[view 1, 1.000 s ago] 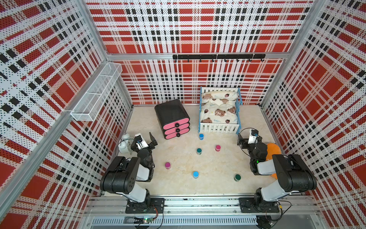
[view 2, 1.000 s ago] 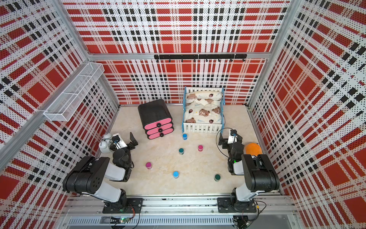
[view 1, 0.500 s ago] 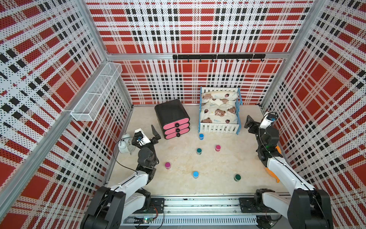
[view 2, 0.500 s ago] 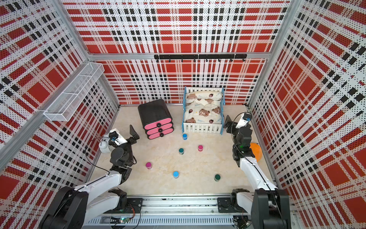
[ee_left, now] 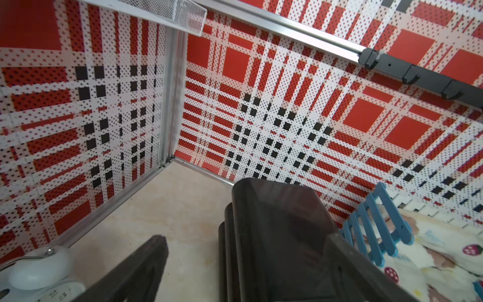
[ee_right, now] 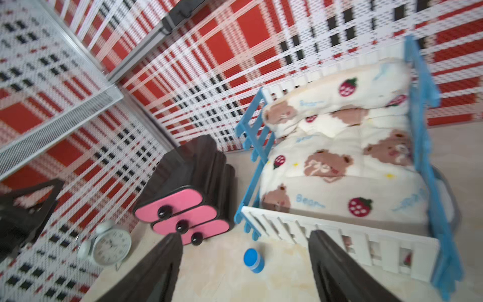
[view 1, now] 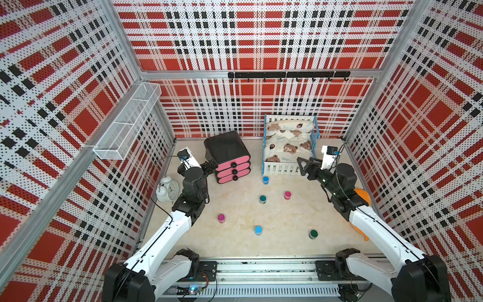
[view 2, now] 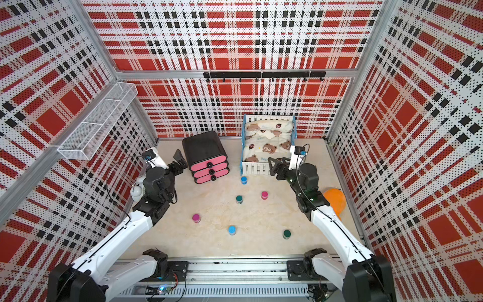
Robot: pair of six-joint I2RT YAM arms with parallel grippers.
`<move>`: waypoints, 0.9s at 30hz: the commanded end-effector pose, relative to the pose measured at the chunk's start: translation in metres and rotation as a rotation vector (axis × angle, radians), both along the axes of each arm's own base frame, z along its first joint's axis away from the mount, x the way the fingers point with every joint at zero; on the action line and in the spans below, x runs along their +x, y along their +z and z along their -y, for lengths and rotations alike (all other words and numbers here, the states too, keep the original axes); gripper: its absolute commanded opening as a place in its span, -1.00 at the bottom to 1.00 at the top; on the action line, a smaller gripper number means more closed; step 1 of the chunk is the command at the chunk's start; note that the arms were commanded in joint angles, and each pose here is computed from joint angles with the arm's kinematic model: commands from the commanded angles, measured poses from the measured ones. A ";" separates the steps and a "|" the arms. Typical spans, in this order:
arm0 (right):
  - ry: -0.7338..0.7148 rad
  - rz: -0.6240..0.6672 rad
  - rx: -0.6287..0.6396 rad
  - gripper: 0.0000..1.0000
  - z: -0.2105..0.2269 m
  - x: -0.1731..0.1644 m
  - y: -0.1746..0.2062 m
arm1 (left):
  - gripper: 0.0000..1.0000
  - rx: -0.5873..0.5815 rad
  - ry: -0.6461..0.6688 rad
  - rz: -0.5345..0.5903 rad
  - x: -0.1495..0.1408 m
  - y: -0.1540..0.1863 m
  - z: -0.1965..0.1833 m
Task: Put the paint cans in the drawer according to color
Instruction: Open the drawer in the storage box.
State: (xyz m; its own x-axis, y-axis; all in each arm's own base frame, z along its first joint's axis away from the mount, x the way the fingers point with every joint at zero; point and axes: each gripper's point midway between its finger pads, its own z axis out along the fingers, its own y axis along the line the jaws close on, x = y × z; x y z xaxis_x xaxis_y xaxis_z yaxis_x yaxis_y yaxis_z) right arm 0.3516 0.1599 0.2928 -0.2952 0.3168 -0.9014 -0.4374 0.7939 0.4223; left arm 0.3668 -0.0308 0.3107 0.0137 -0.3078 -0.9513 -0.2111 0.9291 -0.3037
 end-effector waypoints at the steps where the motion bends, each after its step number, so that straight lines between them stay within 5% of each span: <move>1: 0.082 0.036 -0.104 0.65 -0.038 -0.015 -0.002 | 0.98 0.001 -0.110 -0.115 0.007 -0.008 0.018; 11: 0.253 0.036 -0.180 0.62 -0.130 -0.030 -0.020 | 1.00 0.016 -0.283 -0.212 0.030 0.016 0.041; 27: 0.393 -0.032 -0.276 0.41 -0.251 -0.012 -0.077 | 0.87 0.032 -0.213 -0.375 0.111 0.006 0.004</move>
State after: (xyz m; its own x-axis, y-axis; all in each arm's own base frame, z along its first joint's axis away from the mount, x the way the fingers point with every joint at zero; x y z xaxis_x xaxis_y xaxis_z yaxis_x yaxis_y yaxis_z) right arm 0.3300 0.3942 0.2186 -0.3856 -0.0812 -0.9191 -0.7185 0.6514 0.2439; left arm 0.4617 -0.0468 0.3251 -0.3526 -0.2478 -0.9024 -0.0863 0.9688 -0.2324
